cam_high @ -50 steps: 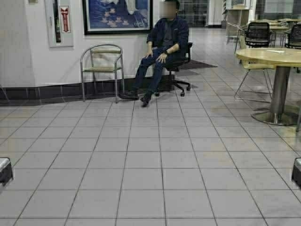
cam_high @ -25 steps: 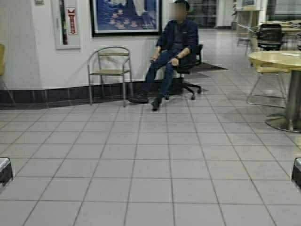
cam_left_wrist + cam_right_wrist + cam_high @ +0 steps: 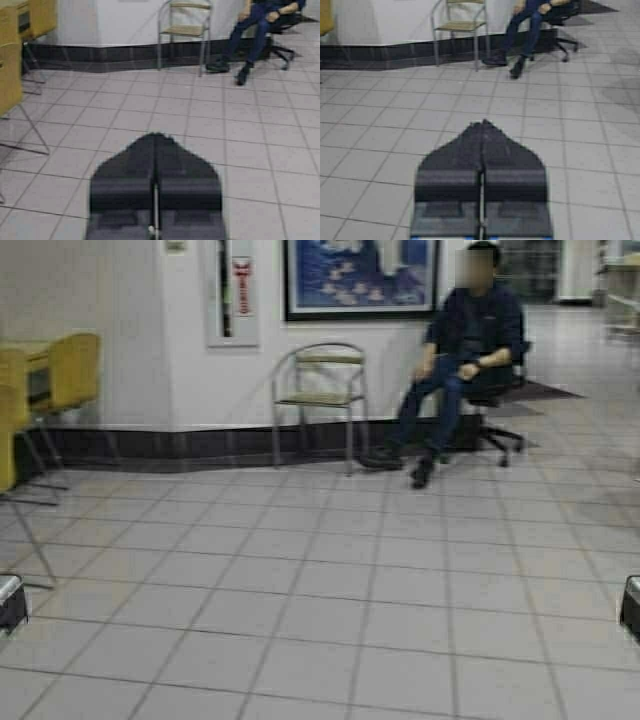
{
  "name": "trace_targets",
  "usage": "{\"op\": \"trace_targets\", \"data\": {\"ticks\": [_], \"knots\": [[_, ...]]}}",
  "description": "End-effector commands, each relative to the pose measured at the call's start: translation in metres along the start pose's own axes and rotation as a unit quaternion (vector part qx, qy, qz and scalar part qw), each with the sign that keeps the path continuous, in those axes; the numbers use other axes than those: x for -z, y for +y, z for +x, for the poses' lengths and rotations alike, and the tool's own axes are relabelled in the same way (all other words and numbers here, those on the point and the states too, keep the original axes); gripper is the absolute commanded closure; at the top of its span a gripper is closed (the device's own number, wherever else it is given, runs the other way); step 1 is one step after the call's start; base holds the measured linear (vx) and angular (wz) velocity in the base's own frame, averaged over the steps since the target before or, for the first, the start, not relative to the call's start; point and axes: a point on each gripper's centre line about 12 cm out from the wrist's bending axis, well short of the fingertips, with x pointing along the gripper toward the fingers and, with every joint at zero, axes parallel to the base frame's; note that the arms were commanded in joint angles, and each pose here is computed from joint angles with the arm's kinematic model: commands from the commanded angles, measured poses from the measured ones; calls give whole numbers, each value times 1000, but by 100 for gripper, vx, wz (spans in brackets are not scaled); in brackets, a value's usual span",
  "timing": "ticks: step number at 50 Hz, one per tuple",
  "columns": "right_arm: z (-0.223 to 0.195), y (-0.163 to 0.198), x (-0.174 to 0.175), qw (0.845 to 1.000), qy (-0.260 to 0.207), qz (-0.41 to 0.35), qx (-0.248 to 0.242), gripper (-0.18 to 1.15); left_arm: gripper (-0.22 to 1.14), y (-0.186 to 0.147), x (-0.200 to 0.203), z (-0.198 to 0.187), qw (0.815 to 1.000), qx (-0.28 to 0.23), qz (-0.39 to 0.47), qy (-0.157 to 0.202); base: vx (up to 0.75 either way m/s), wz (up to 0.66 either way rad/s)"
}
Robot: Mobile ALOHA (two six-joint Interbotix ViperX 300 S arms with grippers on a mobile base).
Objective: Push the chairs under the table
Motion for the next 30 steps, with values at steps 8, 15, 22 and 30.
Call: {"op": "trace_targets", "data": {"ticks": [8, 15, 22, 30], "knots": [[3, 0, -8, 1000, -9, 2, -1, 93, 89, -1, -7, 1, 1000, 1, -5, -10, 31, 26], [7, 0, -3, 1000, 3, 2, -1, 93, 89, -1, -7, 1, 1000, 1, -4, -11, 31, 21], [10, 0, -1, 1000, 11, 4, -1, 93, 89, -1, -9, 0, 1000, 1, -4, -15, 30, 27], [10, 0, 2, 1000, 15, 12, 0, 93, 89, -1, -9, 0, 1000, 2, -2, -15, 28, 38]]}}
